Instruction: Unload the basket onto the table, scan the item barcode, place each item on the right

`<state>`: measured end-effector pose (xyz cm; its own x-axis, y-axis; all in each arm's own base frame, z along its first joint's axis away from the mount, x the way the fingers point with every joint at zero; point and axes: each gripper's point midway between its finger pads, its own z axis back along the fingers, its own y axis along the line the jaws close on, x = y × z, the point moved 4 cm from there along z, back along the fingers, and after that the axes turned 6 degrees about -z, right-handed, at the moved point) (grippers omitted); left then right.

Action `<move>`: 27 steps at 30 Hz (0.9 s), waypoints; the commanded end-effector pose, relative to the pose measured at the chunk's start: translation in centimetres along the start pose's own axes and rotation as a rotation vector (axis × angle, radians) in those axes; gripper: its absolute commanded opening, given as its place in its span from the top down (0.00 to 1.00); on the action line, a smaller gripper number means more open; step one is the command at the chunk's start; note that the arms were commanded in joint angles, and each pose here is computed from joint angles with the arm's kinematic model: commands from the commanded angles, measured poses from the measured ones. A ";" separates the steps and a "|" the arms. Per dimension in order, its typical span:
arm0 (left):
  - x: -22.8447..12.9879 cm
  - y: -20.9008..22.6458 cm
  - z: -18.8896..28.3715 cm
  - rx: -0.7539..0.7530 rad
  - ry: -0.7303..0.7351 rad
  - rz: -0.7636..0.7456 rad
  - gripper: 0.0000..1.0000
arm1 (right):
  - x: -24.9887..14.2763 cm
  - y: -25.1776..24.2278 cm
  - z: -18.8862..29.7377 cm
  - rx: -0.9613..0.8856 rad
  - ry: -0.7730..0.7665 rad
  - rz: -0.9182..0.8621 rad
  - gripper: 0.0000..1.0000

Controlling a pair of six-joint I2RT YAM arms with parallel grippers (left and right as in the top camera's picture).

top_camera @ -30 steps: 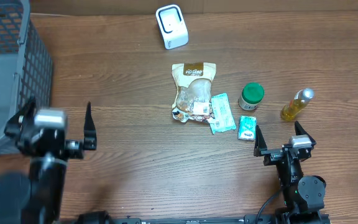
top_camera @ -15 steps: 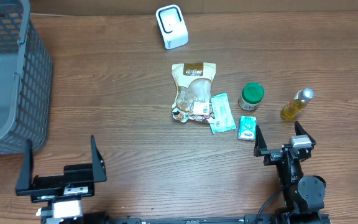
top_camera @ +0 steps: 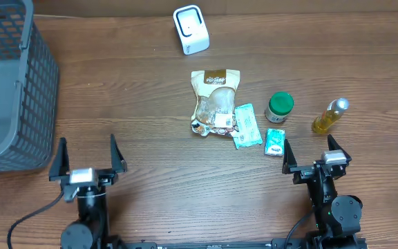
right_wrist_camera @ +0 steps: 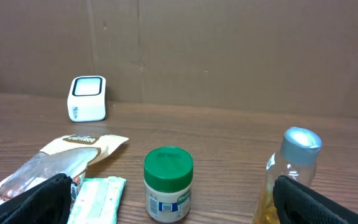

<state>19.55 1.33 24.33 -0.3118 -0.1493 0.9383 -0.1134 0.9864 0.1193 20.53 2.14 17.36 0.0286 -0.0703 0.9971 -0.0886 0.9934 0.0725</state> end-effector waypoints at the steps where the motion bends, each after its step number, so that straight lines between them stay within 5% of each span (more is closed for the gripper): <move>1: -2.4 0.2 0.2 0.032 0.108 0.079 0.01 | -0.2 -0.1 0.0 -0.003 -0.002 0.002 0.00; 9: -8.3 -0.5 1.8 0.022 0.409 0.124 0.00 | -0.2 -0.1 0.0 -0.003 -0.002 0.002 0.00; 27: -8.2 -0.6 1.7 0.012 0.403 0.123 0.00 | -0.2 -0.1 0.0 -0.003 -0.002 0.002 0.00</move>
<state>20.56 1.86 15.93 0.0803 -0.0006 0.9968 -0.1075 0.9942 0.0093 20.53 2.14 17.37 0.0282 -0.0696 0.9972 -0.0886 0.9935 0.0718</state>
